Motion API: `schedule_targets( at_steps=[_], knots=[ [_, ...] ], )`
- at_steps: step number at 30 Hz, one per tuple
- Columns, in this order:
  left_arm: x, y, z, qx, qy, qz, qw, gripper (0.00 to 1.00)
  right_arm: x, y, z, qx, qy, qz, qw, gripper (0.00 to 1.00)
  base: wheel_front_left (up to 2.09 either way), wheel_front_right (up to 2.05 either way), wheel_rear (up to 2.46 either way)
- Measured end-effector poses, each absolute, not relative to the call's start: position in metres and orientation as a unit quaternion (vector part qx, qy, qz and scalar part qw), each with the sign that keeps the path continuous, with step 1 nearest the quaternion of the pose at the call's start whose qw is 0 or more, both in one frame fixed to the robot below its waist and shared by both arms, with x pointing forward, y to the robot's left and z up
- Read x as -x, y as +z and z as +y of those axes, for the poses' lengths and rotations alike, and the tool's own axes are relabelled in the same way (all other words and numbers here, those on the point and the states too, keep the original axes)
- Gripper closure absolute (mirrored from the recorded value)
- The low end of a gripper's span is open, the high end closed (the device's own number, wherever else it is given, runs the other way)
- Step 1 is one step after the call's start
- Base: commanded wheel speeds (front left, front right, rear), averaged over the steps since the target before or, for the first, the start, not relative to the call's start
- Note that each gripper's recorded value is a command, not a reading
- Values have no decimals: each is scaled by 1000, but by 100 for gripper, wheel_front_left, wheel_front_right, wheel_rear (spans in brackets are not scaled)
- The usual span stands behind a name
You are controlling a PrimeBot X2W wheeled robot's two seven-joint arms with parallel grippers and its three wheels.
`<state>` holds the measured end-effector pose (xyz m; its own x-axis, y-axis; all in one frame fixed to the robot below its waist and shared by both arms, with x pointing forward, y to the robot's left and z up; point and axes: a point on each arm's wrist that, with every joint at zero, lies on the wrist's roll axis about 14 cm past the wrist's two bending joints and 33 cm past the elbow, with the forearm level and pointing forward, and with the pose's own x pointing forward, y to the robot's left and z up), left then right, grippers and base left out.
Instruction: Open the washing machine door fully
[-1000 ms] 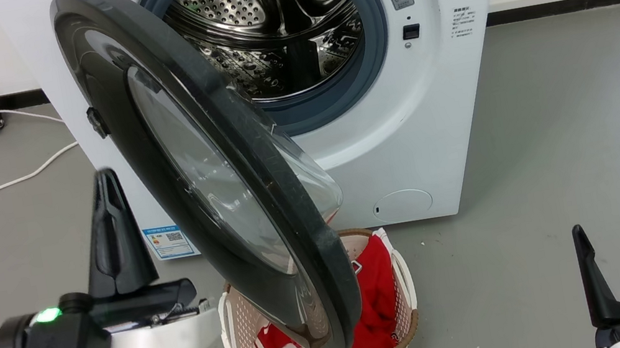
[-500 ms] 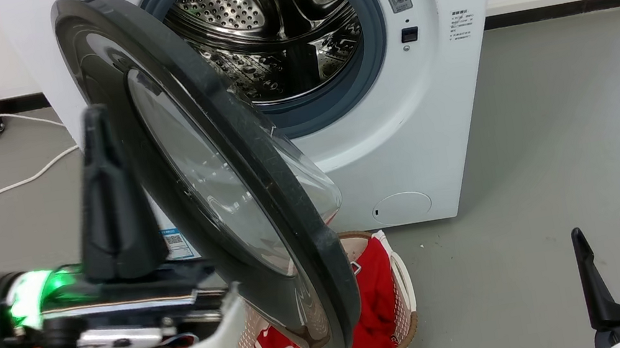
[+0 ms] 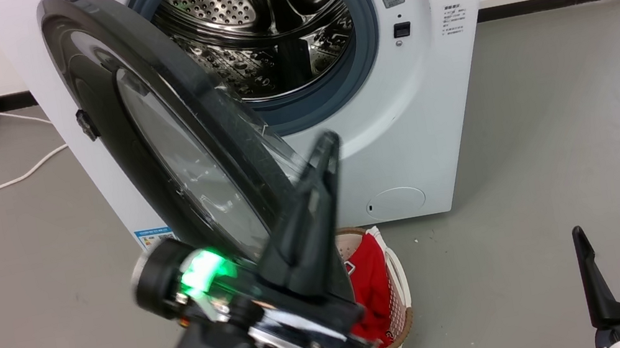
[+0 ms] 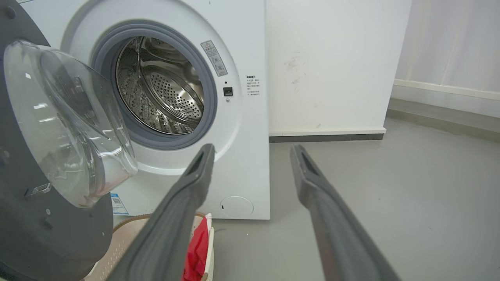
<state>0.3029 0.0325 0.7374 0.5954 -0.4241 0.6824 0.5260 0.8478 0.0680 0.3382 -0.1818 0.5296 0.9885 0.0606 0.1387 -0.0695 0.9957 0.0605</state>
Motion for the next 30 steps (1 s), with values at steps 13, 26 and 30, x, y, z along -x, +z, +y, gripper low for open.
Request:
schedule_targets(
  at_steps=[13, 26, 30],
  knots=[
    [-293, 638, -14, 83, -349, -174, 917, 100, -344, 525, -180, -37, 35, -61, 997, 0, 0, 0, 0],
    [-279, 562, -25, 94, -370, -41, 923, 100, -350, 517, -175, -41, 42, -49, 997, 0, 0, 0, 0],
    [-296, 552, -14, 86, -339, -38, 936, 100, -355, 518, -173, -42, 44, -50, 997, 0, 0, 0, 0]
  ],
)
